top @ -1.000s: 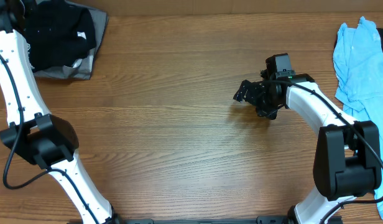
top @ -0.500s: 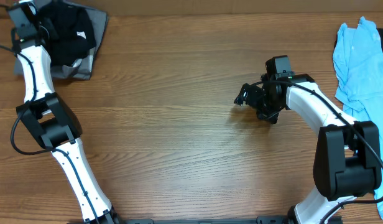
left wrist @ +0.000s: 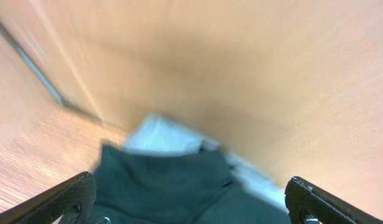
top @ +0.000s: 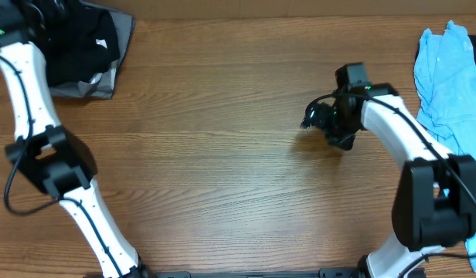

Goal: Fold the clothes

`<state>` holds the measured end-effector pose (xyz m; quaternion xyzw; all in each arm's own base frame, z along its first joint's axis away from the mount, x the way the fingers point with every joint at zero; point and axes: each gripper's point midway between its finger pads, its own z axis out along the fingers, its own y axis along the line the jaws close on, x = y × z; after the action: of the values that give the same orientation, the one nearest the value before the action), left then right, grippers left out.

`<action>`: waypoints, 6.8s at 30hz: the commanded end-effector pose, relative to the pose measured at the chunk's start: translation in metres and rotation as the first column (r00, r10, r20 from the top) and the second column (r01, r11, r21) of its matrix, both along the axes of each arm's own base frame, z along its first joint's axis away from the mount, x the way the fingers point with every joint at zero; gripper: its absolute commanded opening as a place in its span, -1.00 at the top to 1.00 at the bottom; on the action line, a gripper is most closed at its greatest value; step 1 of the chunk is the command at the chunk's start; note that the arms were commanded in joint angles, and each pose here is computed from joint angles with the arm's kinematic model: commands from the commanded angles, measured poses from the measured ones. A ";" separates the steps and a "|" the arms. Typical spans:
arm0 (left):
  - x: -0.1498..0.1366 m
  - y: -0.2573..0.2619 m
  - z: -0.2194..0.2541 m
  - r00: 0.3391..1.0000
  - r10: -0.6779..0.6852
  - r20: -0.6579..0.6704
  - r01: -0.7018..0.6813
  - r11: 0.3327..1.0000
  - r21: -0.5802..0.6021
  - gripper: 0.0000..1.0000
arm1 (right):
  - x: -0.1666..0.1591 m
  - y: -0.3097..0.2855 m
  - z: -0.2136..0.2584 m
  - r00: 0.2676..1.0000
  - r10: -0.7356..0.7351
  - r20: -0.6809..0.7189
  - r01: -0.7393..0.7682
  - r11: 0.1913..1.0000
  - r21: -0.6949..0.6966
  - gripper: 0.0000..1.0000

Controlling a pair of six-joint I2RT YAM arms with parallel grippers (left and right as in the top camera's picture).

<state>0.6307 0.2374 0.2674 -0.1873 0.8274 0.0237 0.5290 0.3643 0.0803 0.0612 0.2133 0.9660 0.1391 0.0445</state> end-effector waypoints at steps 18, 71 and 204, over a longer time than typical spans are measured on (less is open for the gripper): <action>-0.083 -0.049 0.057 0.987 -0.034 -0.154 0.020 0.995 -0.093 -1.00 | -0.118 -0.107 0.275 0.685 -0.143 0.714 0.412 0.885 -0.217 -1.00; -0.104 -0.057 0.031 0.959 -0.045 -0.279 0.004 0.989 -0.145 -1.00 | -0.122 -0.091 0.122 0.225 -0.048 0.973 0.311 0.950 -0.025 -1.00; -0.385 -0.244 -0.110 0.875 -0.348 0.336 0.299 0.935 0.189 -1.00 | -0.118 -0.075 0.108 0.162 0.216 0.963 0.217 0.944 -0.249 -1.00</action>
<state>0.2464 -0.0039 0.1570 -0.0268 0.7331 -0.0482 0.6779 0.2464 0.0033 0.1710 0.0667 0.7144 0.0775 0.6923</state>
